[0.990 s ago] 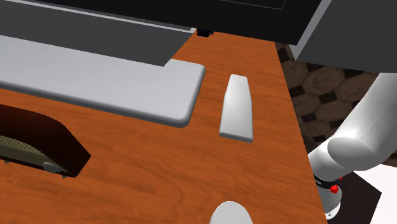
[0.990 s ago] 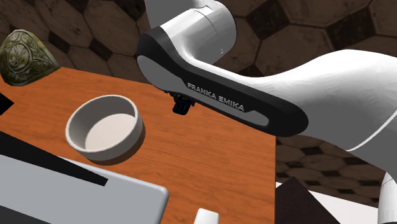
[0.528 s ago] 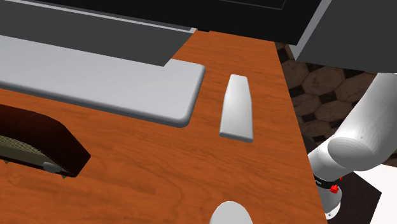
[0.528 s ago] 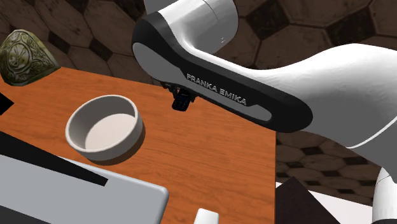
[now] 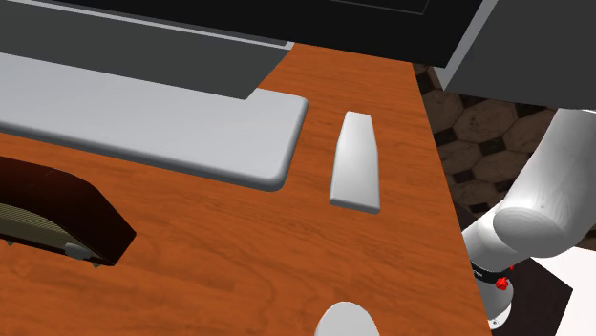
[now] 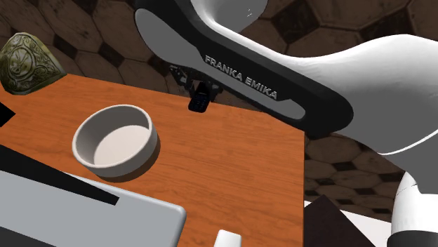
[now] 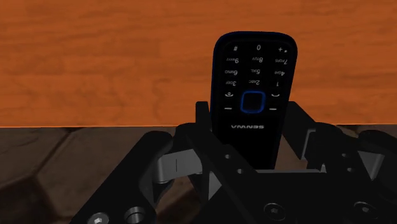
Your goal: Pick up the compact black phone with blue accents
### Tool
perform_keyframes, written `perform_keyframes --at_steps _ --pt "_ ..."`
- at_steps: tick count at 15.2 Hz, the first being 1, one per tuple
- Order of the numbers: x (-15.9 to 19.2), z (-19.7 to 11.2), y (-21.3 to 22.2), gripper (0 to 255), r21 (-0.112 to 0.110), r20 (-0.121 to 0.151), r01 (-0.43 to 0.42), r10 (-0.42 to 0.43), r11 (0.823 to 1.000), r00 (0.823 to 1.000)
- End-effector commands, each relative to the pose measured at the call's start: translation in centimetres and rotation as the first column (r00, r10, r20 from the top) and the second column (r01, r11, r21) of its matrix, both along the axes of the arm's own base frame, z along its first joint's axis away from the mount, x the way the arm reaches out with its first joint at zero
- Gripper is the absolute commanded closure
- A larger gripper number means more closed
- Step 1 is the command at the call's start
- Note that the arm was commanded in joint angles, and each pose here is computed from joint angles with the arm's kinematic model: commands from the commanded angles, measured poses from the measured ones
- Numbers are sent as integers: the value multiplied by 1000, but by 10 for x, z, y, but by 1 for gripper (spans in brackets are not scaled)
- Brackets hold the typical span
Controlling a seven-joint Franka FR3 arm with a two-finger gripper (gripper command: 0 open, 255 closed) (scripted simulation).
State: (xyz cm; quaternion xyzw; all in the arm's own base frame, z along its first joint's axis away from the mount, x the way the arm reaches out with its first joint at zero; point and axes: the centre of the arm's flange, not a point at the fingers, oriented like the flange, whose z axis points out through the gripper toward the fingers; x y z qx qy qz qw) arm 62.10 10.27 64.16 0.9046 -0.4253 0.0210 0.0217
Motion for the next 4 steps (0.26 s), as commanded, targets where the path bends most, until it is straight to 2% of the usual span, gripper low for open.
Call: perform_keyframes --at_steps 1,4 --pt "0 10 0 255 0 0 0 0 1000 1000" --pt "0 16 0 255 0 0 0 0 1000 1000"
